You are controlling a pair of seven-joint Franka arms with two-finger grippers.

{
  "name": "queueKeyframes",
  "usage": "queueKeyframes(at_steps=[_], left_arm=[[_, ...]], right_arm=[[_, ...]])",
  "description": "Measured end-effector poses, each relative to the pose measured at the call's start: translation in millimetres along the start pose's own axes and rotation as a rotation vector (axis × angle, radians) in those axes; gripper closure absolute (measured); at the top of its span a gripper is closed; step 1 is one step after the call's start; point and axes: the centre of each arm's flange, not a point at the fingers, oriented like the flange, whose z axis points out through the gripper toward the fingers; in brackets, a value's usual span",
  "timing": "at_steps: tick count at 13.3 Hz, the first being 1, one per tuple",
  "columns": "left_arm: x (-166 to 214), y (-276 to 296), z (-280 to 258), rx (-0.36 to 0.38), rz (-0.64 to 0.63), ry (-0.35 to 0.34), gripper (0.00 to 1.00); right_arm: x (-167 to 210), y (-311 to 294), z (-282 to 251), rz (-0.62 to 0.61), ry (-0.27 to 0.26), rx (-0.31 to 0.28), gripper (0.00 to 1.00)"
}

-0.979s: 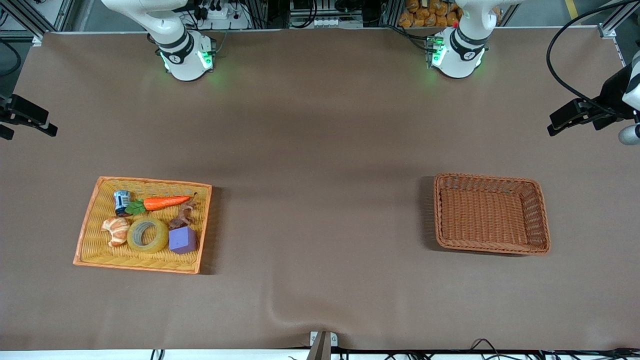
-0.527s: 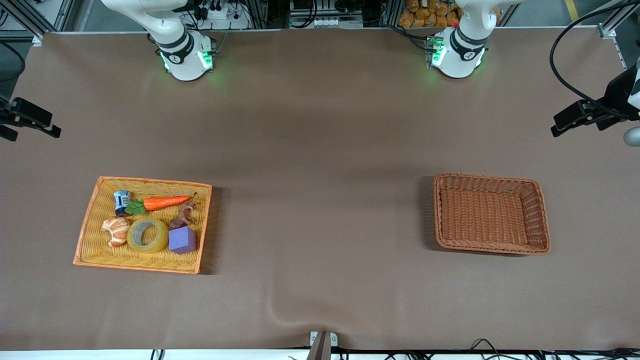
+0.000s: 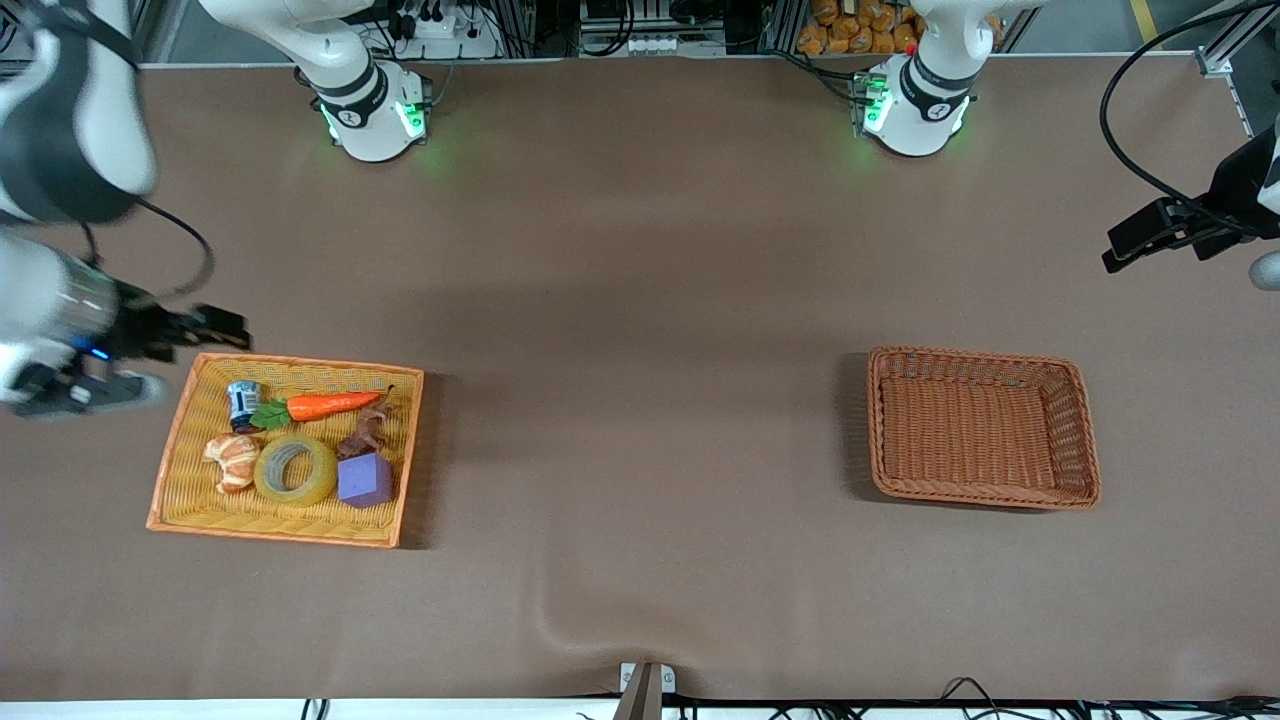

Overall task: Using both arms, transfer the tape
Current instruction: 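Reach the right gripper down to the tape roll in the yellow tray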

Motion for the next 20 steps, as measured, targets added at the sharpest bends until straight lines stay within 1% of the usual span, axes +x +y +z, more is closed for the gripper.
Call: queueKeyframes(at_steps=[2, 3, 5, 6, 7, 9, 11, 14, 15, 18, 20], left_arm=[[-0.2, -0.1, -1.5, 0.000, 0.001, 0.003, 0.00], [0.0, -0.1, -1.0, 0.000, 0.001, 0.002, 0.00], [1.4, -0.6, 2.1, 0.000, 0.001, -0.004, 0.00], [2.3, -0.7, 3.7, 0.000, 0.001, -0.007, 0.00], [3.4, -0.6, 5.9, 0.000, 0.001, -0.011, 0.00], [7.0, 1.0, 13.1, 0.000, 0.007, -0.025, 0.00], [11.1, 4.4, 21.2, -0.001, 0.013, -0.037, 0.00], [21.0, 9.5, 36.5, -0.005, 0.025, -0.048, 0.00], [24.7, 11.3, 41.0, -0.007, 0.028, -0.046, 0.00], [40.4, 3.3, 61.8, -0.014, 0.046, -0.057, 0.00], [47.0, 3.5, 68.3, -0.019, 0.055, -0.047, 0.00]], right_arm=[[28.9, -17.9, 75.0, -0.048, 0.039, -0.036, 0.00], [38.3, -15.1, 115.1, -0.099, 0.046, -0.054, 0.00], [53.5, 13.1, 181.7, -0.206, 0.047, -0.084, 0.00], [57.4, 31.3, 202.0, -0.243, 0.045, -0.094, 0.00], [58.9, 46.5, 213.5, -0.275, 0.042, -0.099, 0.00], [58.9, 59.7, 216.5, -0.307, 0.038, -0.100, 0.00], [59.3, 58.7, 223.8, -0.316, 0.030, -0.098, 0.00], [61.4, 56.3, 253.2, -0.324, 0.004, -0.096, 0.04], [61.7, 55.7, 260.3, -0.325, -0.003, -0.096, 0.13], [61.5, 56.9, 263.9, -0.324, -0.008, -0.096, 0.50], [61.8, 55.4, 263.7, -0.325, -0.010, -0.094, 0.75]])
